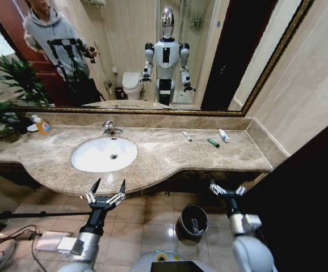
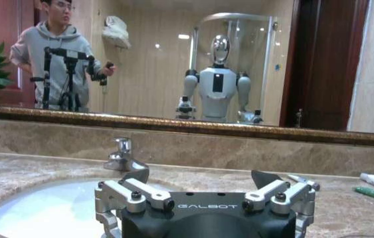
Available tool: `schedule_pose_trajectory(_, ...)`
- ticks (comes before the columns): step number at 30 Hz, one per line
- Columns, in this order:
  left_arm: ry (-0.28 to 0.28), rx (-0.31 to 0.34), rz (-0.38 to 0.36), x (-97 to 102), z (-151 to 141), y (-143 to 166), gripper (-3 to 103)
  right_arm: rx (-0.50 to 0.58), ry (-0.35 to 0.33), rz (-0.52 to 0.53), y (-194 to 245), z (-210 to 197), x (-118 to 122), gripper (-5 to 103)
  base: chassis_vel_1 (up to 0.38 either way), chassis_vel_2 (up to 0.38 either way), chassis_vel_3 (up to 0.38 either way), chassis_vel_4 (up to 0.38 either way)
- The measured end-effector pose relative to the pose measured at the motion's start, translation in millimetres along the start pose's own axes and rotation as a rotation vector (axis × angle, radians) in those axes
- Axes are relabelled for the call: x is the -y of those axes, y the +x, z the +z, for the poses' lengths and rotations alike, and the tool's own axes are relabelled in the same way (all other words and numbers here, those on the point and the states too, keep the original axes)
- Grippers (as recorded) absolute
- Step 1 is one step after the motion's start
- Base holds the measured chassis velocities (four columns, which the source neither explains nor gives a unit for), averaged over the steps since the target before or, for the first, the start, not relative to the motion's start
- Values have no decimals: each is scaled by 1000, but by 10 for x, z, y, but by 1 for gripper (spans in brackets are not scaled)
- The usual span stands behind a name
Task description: Pick up the trash from the sink and place it in the trash bin.
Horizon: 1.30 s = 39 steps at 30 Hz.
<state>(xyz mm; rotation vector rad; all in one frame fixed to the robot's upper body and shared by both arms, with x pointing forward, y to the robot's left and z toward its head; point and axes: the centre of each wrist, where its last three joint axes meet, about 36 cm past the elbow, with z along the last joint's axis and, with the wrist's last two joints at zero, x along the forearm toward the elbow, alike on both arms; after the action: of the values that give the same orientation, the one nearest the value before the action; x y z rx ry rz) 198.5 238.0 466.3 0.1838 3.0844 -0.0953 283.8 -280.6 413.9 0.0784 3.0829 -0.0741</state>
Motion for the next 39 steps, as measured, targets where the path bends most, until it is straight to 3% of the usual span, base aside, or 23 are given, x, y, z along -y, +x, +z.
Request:
schedule_pose_trajectory(10,0,0,0,0,0,0,100,16,43,-57,-972,-63,397,100,0,0,0,0)
schedule_pose_trajectory(19,0,0,0,0,0,0,100,-72,39,-48,-1913,138,688,100,0,0,0,0)
schedule_pose_trajectory(29,0,0,0,0,0,0,100,-119,72,-51,-2436,411,790,100,0,0,0,0)
schedule_pose_trajectory(34,0,0,0,0,0,0,100,-119,78,-76,-2655,362,800,100,0,0,0,0)
schedule_pose_trajectory(39,0,0,0,0,0,0,100,-134,75,-112,-2916,316,960,100,0,0,0,0)
